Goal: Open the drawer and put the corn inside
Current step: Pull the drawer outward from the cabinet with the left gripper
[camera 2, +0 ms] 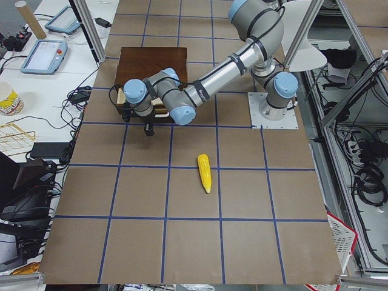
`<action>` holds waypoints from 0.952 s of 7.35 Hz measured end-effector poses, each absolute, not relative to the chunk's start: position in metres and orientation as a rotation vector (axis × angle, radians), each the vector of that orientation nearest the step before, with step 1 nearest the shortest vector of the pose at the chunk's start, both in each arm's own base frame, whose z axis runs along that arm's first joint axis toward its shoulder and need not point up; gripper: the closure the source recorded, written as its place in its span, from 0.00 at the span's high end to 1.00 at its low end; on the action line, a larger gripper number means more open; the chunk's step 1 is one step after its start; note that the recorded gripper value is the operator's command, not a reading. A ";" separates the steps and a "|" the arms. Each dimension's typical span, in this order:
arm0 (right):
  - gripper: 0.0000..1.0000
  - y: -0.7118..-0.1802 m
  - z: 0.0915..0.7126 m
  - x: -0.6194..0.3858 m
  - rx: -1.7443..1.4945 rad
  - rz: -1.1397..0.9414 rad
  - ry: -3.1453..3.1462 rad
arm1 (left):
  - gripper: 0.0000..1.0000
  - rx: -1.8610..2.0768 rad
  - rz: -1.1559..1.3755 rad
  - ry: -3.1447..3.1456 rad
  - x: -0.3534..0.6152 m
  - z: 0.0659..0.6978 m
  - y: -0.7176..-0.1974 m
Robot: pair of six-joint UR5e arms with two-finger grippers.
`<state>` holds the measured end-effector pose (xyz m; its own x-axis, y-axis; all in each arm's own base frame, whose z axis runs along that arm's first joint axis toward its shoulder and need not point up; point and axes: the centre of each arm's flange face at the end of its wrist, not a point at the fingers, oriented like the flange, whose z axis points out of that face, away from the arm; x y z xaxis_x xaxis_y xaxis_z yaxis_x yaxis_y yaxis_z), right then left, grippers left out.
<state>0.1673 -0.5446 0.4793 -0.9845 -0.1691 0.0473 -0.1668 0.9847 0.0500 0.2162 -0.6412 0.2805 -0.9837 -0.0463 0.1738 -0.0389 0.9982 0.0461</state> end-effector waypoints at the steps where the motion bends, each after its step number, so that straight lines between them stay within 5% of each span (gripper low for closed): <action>1: 1.00 -0.545 0.479 0.167 0.261 -0.071 -3.078 | 1.00 0.065 -0.061 -2.966 0.217 0.282 -0.641; 7: 1.00 -0.545 0.479 0.167 0.261 -0.071 -3.078 | 1.00 0.098 -0.047 -2.967 0.240 0.285 -0.635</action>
<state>0.1673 -0.5446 0.4793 -0.9844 -0.1693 0.0473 -0.1669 0.9847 0.0501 0.2398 -0.6354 0.2850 -0.9830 -0.0685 0.1702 -0.0631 0.9973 0.0369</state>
